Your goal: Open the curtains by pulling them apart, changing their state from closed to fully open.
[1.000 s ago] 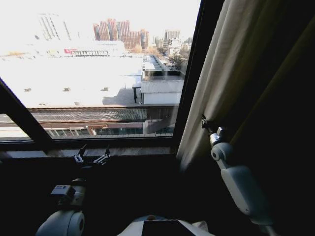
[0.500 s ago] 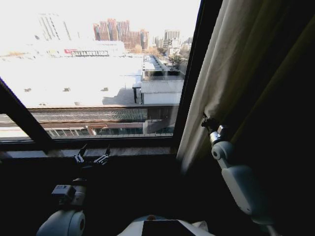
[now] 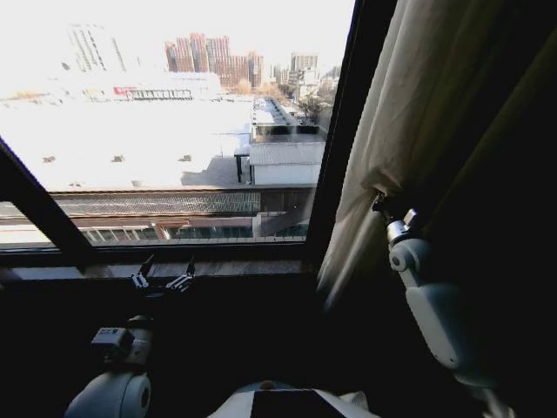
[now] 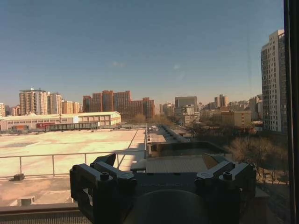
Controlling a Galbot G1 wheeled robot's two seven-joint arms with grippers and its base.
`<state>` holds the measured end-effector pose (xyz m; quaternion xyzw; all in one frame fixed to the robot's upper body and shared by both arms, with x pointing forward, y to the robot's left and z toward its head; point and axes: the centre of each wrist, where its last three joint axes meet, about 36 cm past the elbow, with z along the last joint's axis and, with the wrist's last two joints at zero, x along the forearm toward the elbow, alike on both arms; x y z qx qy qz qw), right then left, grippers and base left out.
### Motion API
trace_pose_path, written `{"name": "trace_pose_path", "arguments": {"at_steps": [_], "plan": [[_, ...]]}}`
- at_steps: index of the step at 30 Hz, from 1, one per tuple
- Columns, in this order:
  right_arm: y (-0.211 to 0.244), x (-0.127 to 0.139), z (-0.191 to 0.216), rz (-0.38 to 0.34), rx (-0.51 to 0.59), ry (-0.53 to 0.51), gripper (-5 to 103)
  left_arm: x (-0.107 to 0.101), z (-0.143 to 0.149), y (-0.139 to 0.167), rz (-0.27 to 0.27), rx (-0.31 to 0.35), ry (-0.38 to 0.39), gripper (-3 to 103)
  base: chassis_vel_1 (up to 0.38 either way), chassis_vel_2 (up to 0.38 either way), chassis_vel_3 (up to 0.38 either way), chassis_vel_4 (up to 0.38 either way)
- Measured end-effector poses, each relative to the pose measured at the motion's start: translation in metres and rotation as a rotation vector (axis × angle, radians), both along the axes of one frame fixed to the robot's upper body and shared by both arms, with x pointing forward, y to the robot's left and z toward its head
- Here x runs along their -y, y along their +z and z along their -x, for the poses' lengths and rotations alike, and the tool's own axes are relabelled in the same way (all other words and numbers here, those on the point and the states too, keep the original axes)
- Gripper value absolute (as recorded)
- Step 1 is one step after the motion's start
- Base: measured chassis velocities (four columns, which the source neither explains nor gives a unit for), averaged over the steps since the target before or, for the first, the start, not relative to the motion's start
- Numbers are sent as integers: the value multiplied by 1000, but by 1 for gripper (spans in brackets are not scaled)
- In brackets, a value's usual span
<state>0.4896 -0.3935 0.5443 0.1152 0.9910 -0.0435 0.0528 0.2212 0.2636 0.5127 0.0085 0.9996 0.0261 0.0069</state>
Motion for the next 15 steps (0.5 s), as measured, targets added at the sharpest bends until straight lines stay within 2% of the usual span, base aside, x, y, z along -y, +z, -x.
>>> {"name": "trace_pose_path", "arguments": {"at_steps": [3,4,6,7,9,15], "plan": [[7,28,-11,22,-1,-84,0,0,0,0,2,0,-1,100,0,0,0,0],[7,28,-11,22,-1,-84,0,0,0,0,2,0,-1,100,0,0,0,0],[12,53,-17,53,-12,-172,0,-1,1,0,4,1,0,100,0,0,0,0],[12,53,-17,53,-12,-172,0,-1,1,0,4,1,0,100,0,0,0,0],[15,73,-18,62,-27,-240,0,-2,1,0,8,5,1,100,0,0,0,0],[19,115,-20,75,-50,-350,0,-3,2,0,14,15,0,100,0,0,0,0]]}}
